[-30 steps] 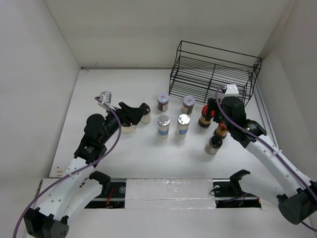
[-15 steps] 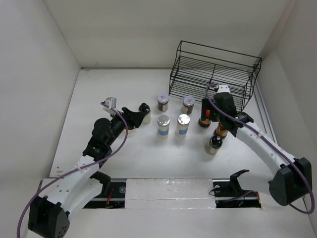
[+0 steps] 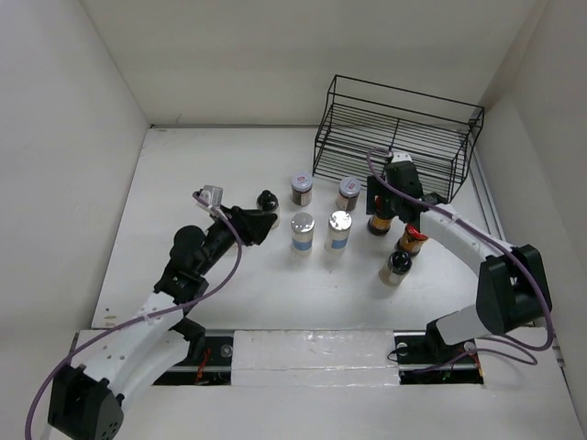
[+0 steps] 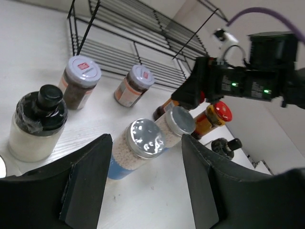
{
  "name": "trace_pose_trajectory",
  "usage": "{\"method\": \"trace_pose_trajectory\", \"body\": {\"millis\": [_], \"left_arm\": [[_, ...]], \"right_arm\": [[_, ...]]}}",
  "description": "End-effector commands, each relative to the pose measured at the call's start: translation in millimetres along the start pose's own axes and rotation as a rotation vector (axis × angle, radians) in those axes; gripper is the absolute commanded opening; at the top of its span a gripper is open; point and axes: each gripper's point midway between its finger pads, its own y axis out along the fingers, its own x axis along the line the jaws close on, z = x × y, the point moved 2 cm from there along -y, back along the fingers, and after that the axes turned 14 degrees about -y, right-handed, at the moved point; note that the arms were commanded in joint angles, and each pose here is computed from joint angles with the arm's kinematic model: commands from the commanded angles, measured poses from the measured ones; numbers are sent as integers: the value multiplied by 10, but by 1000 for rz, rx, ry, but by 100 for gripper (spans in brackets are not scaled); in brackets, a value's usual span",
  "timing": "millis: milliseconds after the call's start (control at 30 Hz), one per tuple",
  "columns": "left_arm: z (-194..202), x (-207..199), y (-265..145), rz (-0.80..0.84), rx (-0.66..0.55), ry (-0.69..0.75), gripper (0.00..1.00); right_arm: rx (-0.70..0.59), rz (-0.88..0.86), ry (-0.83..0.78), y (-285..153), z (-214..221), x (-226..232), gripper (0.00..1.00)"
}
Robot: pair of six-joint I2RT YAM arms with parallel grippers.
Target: Organize the condiment bottles
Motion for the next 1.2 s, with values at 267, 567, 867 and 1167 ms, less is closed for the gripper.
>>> {"method": "trace_pose_trajectory", "body": {"millis": [267, 567, 867, 1167], "left_arm": [[-288, -477, -494, 204, -252, 123, 67], [-295, -482, -476, 174, -235, 95, 71], [-290, -465, -503, 177, -248, 84, 71], [-279, -496, -506, 181, -236, 83, 71]], "right_arm": [[-157, -6, 62, -157, -447, 10, 64], [-113, 31, 33, -255, -293, 46, 92], [-55, 30, 52, -70, -86, 76, 91], [-311, 73, 80, -665, -882, -87, 24]]}}
